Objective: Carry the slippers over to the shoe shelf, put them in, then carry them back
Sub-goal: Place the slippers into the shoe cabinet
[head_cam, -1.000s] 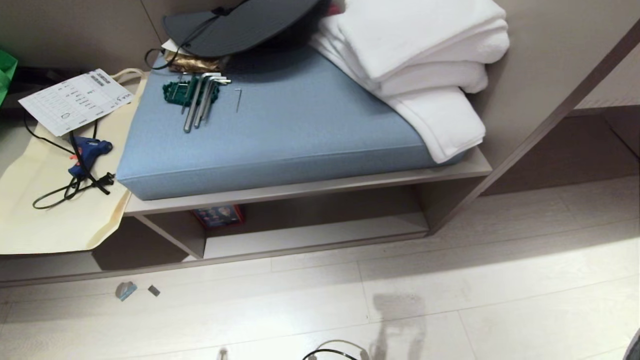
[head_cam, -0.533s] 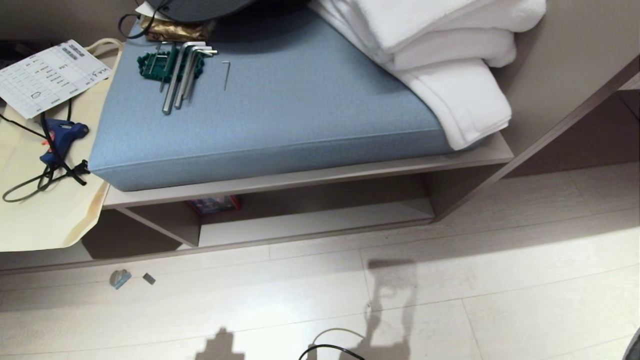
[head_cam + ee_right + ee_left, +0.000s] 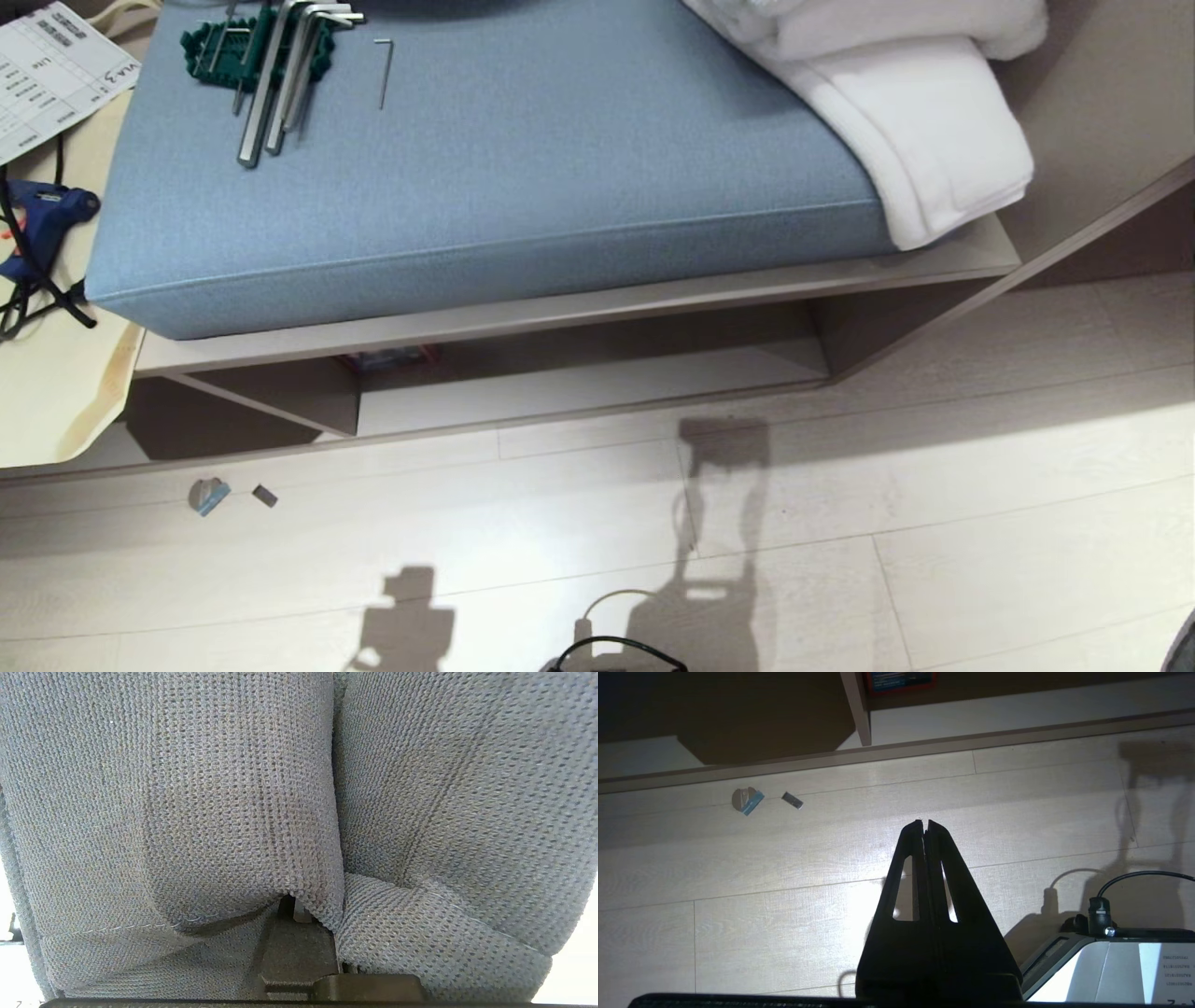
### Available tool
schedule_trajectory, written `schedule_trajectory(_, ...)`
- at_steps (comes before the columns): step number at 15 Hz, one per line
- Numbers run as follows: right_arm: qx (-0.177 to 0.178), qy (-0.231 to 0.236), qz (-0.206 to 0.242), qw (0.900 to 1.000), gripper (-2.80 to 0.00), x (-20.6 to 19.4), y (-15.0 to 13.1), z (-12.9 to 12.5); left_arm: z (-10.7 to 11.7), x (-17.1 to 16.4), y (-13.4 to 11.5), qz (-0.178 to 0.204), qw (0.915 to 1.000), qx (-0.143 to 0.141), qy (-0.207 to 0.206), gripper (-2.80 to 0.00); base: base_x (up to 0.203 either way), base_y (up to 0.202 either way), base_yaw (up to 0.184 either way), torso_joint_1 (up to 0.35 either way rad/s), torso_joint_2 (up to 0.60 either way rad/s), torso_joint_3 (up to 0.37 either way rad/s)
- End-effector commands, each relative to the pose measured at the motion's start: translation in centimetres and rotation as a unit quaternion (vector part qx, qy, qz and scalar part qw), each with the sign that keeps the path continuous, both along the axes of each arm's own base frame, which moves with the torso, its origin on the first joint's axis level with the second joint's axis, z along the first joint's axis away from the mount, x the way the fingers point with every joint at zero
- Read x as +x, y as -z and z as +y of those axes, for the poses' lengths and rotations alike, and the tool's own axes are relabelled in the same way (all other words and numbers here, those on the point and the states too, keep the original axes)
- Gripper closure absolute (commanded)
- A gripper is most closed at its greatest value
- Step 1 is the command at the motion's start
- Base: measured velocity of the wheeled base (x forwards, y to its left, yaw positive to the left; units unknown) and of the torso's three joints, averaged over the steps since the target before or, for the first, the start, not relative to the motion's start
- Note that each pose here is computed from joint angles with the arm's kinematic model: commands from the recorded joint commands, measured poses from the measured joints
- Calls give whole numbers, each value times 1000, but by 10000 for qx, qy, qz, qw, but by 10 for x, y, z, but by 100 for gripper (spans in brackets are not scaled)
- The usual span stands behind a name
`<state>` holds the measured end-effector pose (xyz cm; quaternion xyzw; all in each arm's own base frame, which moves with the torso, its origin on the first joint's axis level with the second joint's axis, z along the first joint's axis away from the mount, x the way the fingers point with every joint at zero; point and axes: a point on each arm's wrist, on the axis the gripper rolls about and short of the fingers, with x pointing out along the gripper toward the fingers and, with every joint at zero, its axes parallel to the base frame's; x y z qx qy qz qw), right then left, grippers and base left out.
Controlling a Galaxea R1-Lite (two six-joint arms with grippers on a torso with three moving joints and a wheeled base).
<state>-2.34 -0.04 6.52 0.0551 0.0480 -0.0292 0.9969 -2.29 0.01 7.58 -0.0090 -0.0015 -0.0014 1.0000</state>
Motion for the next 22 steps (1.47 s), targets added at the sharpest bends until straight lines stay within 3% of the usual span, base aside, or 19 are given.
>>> schedule_trajectory(1,3,-4,10,10000,0,0,1,0,0,0,0,0,10000,-2,2,0,0,0,0,0,2,-200)
schedule_trajectory(22,3,-4,10,10000,0,0,1,0,0,0,0,0,10000,-2,2,0,0,0,0,1,3,-199)
